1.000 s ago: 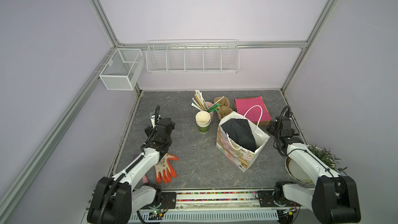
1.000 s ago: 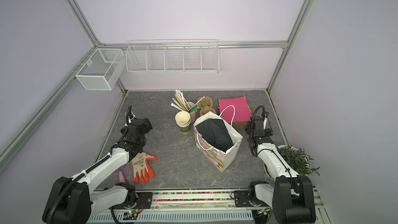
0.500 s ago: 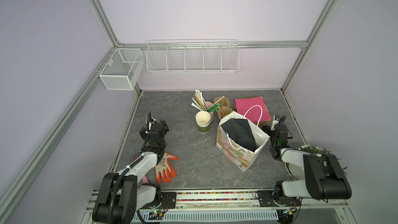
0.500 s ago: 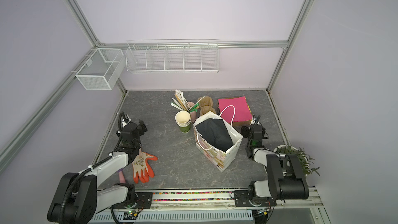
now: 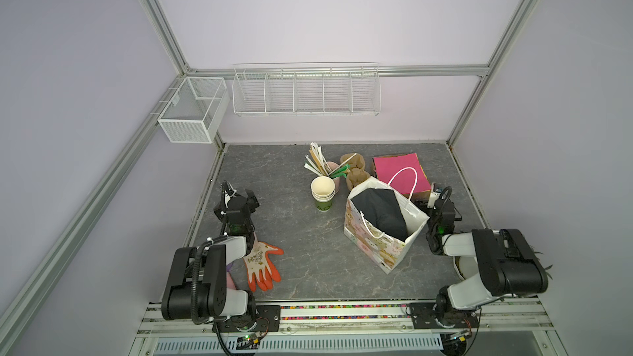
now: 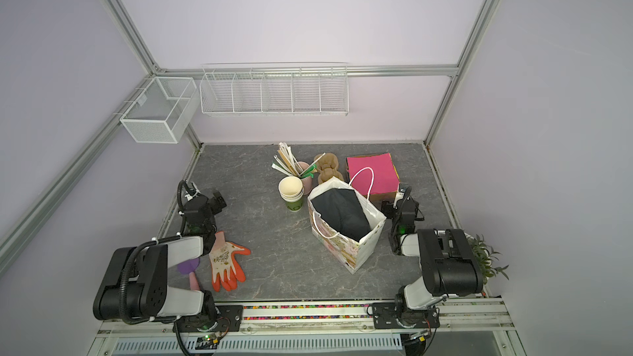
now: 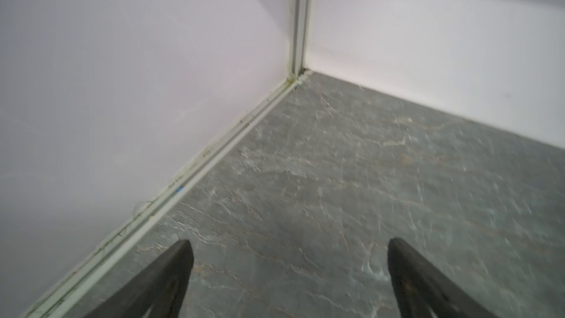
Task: Pack a coffee takeout order
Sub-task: Reset both arms
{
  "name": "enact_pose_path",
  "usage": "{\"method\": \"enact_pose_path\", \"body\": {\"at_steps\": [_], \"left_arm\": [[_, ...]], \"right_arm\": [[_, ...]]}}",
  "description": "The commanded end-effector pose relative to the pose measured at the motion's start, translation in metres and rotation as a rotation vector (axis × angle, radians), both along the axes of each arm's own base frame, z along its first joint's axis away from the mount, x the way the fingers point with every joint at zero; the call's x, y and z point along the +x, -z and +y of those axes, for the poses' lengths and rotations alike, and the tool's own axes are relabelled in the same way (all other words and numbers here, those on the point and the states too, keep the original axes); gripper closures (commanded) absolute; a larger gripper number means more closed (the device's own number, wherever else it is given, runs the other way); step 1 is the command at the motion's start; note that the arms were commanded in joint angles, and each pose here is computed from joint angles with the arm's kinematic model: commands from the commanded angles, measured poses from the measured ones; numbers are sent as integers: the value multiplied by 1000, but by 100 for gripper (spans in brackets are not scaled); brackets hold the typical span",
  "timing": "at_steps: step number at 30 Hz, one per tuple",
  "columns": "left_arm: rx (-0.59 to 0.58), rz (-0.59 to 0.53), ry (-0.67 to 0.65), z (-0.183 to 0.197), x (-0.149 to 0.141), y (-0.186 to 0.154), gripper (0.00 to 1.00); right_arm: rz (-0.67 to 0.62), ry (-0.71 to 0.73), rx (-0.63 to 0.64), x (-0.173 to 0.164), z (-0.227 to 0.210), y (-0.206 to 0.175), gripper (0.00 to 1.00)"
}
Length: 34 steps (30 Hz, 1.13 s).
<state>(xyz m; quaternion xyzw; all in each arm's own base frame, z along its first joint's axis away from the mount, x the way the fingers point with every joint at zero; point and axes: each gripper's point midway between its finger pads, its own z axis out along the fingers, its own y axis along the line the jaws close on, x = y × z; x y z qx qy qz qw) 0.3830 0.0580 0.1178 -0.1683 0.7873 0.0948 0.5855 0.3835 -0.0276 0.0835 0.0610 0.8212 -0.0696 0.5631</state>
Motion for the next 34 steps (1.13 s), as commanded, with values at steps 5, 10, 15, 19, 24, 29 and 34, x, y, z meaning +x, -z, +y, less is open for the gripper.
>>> {"method": "enact_pose_path", "body": {"at_steps": [5, 10, 15, 19, 24, 29, 34], "left_arm": [[33, -22, 110, -21, 14, 0, 1], [53, -35, 111, -23, 13, 1, 1], [62, -61, 106, -23, 12, -1, 1], [62, -65, 105, -23, 13, -1, 1], [61, -66, 103, -23, 13, -2, 1], [62, -64, 104, -23, 13, -1, 1], [62, -65, 104, -23, 13, -1, 1]], "right_arm": [[-39, 1, -26, 6, 0, -12, 12], [-40, -1, -28, 6, 0, -13, 12], [-41, 3, -42, 5, 2, -14, 12], [-42, 4, -53, 5, 3, -13, 12], [-41, 8, -47, 6, 2, -13, 12], [-37, 8, -46, 6, 2, -13, 12], [-40, 5, -37, 6, 1, -13, 12]]}}
